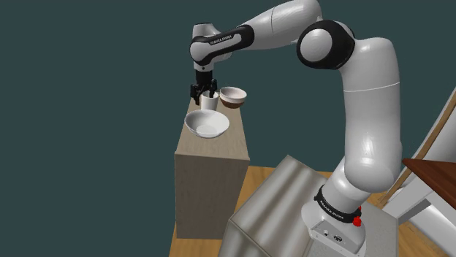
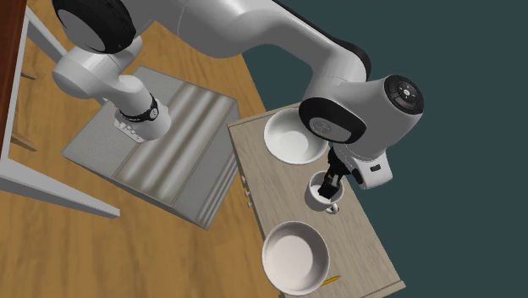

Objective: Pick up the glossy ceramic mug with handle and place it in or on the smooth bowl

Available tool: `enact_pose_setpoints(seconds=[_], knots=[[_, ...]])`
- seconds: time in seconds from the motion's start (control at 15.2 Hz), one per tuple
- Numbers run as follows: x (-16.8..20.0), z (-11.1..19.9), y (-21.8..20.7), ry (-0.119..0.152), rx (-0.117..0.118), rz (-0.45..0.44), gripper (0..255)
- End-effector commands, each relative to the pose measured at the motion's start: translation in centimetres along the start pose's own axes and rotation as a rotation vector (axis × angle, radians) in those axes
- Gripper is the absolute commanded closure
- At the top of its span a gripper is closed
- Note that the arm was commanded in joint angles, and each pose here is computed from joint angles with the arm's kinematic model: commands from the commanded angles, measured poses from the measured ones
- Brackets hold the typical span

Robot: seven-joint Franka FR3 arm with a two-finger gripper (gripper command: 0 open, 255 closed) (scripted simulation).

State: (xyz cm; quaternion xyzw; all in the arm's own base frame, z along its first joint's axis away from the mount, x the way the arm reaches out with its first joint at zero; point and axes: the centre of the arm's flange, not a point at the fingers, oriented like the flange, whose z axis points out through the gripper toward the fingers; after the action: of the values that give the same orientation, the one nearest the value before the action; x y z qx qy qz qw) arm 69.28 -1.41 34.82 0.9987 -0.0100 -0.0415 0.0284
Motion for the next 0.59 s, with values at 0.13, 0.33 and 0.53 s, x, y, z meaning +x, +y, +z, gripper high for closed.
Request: enact_pose_setpoints(seconds=[0.13,0.33,0.53], knots=[[0.0,0.01,0.0,0.0,0.0,0.0,0],[0.0,0.01,0.0,0.0,0.0,0.0,255],[0.01,0.01,0.0,0.0,0.0,0.0,255]])
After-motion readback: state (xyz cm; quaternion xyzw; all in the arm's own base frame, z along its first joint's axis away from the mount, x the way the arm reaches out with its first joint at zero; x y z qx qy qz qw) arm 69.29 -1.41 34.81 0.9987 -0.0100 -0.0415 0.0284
